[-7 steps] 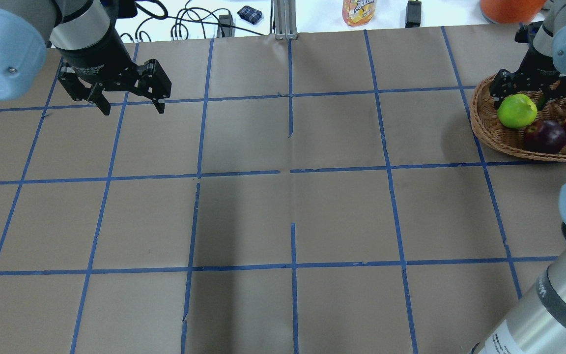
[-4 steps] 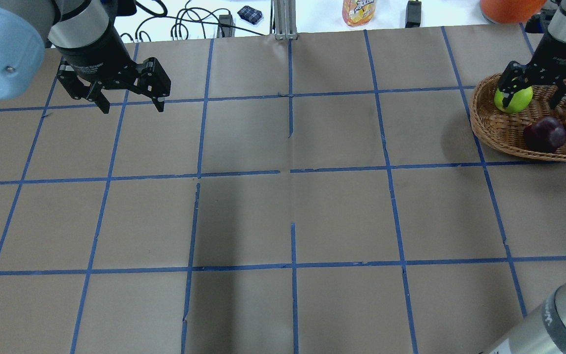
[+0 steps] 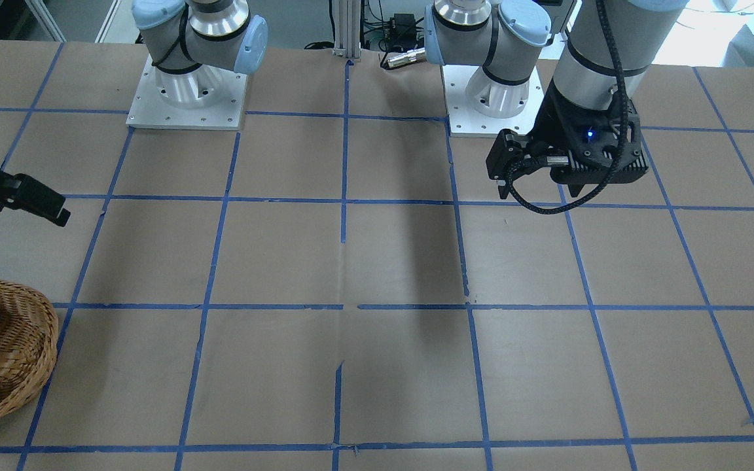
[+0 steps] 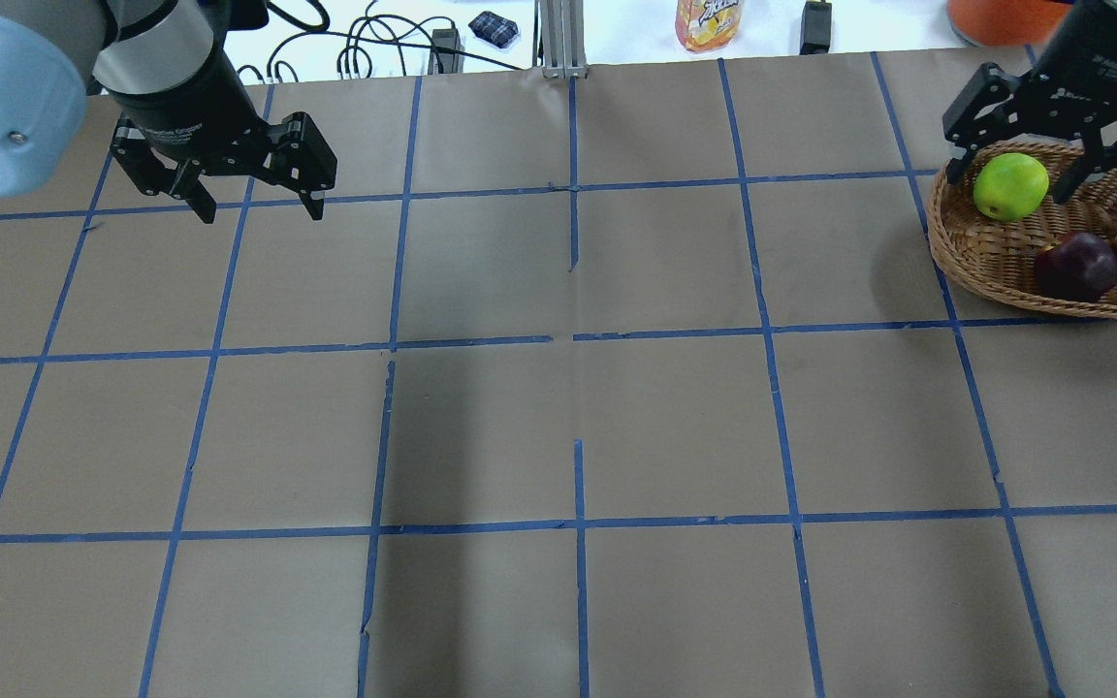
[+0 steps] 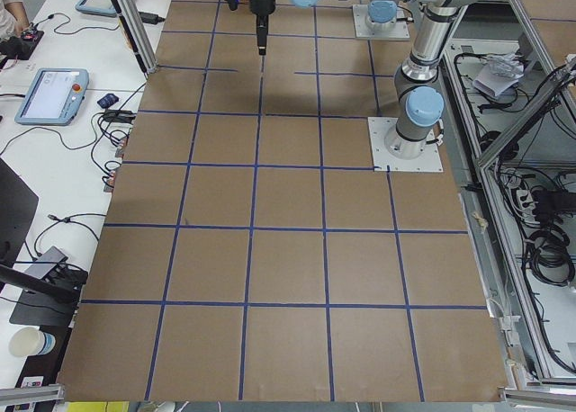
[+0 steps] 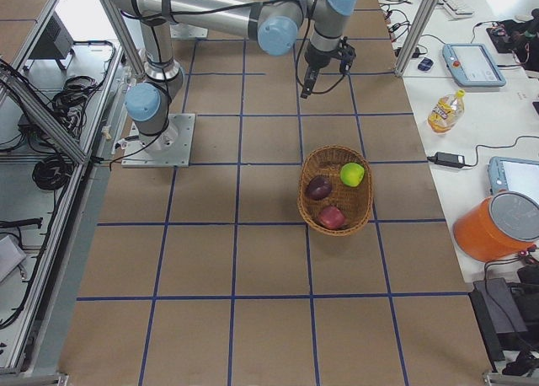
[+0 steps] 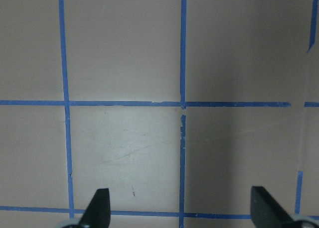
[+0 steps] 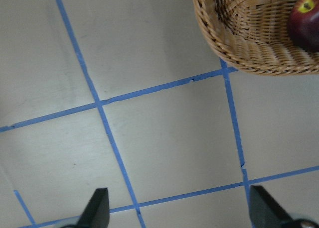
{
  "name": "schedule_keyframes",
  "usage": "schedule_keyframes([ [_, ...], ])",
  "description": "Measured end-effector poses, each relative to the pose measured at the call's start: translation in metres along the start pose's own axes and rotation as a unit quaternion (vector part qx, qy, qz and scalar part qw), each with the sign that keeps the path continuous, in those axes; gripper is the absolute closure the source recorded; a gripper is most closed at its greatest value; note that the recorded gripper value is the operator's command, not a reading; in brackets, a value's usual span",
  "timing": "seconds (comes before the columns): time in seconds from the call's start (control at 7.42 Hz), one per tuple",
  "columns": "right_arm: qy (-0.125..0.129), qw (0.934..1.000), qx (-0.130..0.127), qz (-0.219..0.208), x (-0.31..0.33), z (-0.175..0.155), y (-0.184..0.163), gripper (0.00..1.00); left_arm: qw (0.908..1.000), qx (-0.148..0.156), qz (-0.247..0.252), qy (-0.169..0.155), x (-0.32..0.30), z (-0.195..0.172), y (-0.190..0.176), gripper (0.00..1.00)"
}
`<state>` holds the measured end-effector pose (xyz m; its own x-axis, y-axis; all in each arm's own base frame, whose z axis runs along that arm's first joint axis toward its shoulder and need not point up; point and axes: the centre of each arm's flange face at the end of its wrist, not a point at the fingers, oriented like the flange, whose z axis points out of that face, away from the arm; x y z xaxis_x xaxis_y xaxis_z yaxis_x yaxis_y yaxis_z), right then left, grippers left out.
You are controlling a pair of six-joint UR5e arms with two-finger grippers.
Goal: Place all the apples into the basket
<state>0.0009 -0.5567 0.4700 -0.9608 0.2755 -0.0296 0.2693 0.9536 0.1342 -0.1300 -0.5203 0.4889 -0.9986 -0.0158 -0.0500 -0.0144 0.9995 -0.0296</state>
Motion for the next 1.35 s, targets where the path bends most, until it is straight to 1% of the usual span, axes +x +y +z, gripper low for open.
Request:
schedule_keyframes([
  [0.13, 0.011, 0.9998, 0.006, 0.015, -0.036, -0.004, 0.025, 0.0, 1.0, 0.0, 0.0, 0.0, 0.0, 0.0, 0.0, 0.0],
  [0.27, 0.024, 0.9994, 0.005, 0.026, -0.072, 0.002, 0.053, 0.0, 1.0, 0.001, 0.0, 0.0, 0.0, -0.001, 0.0, 0.0],
  [0.4, 0.031, 0.9991, 0.005, 0.028, -0.096, 0.01, 0.082, 0.0, 1.0, 0.001, 0.0, 0.0, 0.0, -0.001, 0.001, 0.0],
  [0.54, 0.032, 0.9992, 0.005, 0.022, -0.104, 0.015, 0.108, 0.0, 1.0, 0.002, 0.0, 0.0, 0.0, -0.002, 0.001, 0.0],
  [0.67, 0.032, 0.9994, 0.005, 0.008, -0.104, 0.017, 0.125, 0.0, 1.0, 0.002, 0.0, 0.0, 0.0, -0.002, 0.001, 0.0],
  [0.81, 0.032, 0.9995, 0.004, -0.008, -0.102, 0.017, 0.132, 0.0, 1.0, 0.002, 0.0, 0.0, 0.0, -0.002, 0.001, 0.0],
  [1.08, 0.03, 0.9989, 0.006, -0.036, -0.095, 0.014, 0.132, 0.0, 1.0, 0.002, 0.0, 0.0, 0.0, -0.002, 0.001, 0.0],
  [1.35, 0.028, 0.9984, 0.007, -0.048, -0.083, 0.01, 0.127, 0.0, 1.0, 0.002, 0.001, 0.001, 0.001, -0.003, 0.002, 0.0],
])
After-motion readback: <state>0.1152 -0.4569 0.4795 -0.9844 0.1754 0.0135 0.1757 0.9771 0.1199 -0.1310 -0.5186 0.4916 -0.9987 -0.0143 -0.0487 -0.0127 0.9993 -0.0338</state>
